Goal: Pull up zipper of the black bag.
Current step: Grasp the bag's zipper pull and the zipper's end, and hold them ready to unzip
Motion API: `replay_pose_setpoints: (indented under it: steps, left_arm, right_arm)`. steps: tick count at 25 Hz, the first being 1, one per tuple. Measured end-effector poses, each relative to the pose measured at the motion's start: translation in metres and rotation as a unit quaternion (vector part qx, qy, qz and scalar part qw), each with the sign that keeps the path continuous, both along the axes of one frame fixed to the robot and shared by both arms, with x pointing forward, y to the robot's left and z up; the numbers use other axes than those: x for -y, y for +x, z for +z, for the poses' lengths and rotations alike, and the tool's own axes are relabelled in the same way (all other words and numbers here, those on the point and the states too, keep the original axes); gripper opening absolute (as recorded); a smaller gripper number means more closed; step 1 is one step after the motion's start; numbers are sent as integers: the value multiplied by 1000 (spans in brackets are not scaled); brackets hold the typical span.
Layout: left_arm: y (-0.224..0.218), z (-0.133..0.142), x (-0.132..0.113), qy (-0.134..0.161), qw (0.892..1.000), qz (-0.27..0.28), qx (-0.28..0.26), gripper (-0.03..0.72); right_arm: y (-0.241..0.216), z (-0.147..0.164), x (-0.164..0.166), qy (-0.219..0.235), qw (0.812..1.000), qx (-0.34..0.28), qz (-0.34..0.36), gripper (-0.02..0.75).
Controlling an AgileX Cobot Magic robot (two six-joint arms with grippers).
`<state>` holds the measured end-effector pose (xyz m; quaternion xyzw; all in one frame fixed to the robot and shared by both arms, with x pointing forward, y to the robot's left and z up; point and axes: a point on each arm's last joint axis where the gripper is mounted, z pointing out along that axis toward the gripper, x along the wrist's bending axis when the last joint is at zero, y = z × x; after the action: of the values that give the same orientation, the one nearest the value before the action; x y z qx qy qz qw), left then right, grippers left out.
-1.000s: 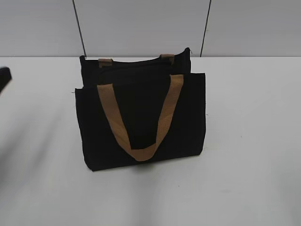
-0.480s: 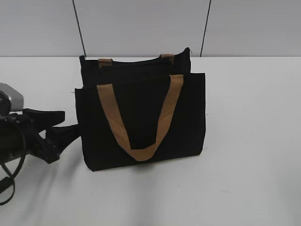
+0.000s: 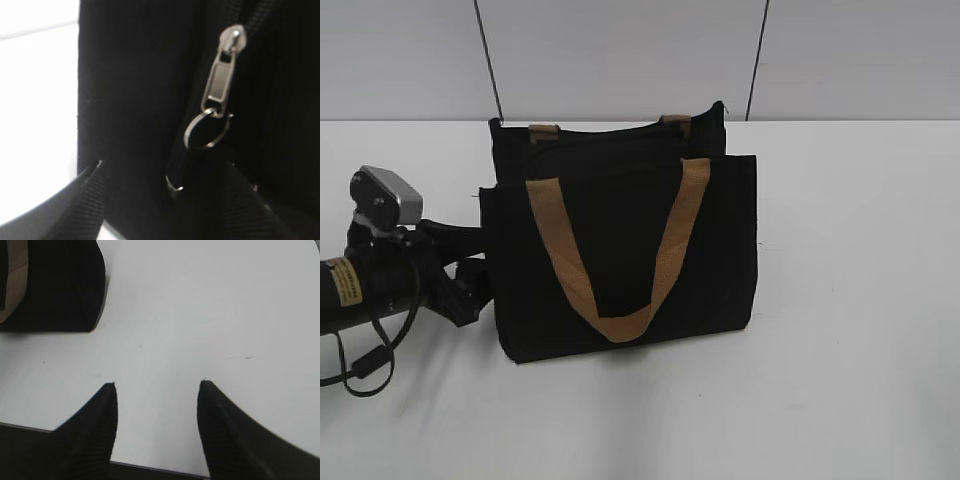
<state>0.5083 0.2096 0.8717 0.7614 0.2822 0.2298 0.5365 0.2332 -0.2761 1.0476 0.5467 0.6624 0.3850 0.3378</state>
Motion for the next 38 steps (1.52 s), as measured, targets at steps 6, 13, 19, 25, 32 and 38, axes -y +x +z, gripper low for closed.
replay_pose_setpoints:
  steps: [6, 13, 19, 25, 32, 38]
  left_arm:
    - [6, -4, 2, 35, 999, -24, -10, 529]
    - [20, -5, 8, 40, 998, -46, 9, 487]
    - [24, -9, 11, 40, 997, -58, 11, 281]
    - [24, -10, 11, 42, 997, -61, 9, 38]
    - [21, 15, 11, -2, 999, -39, -15, 29]
    - [-1, 74, 3, -4, 1000, 2, 4, 29]
  right_arm:
    - [0, 0, 0, 0, 1000, 0, 0, 403]
    - [0, 0, 0, 0, 1000, 0, 0, 403]
    - [0, 0, 0, 0, 1000, 0, 0, 403]
    - [0, 0, 0, 0, 1000, 0, 0, 403]
    - [0, 0, 0, 0, 1000, 0, 0, 403]
    - [0, 0, 0, 0, 1000, 0, 0, 403]
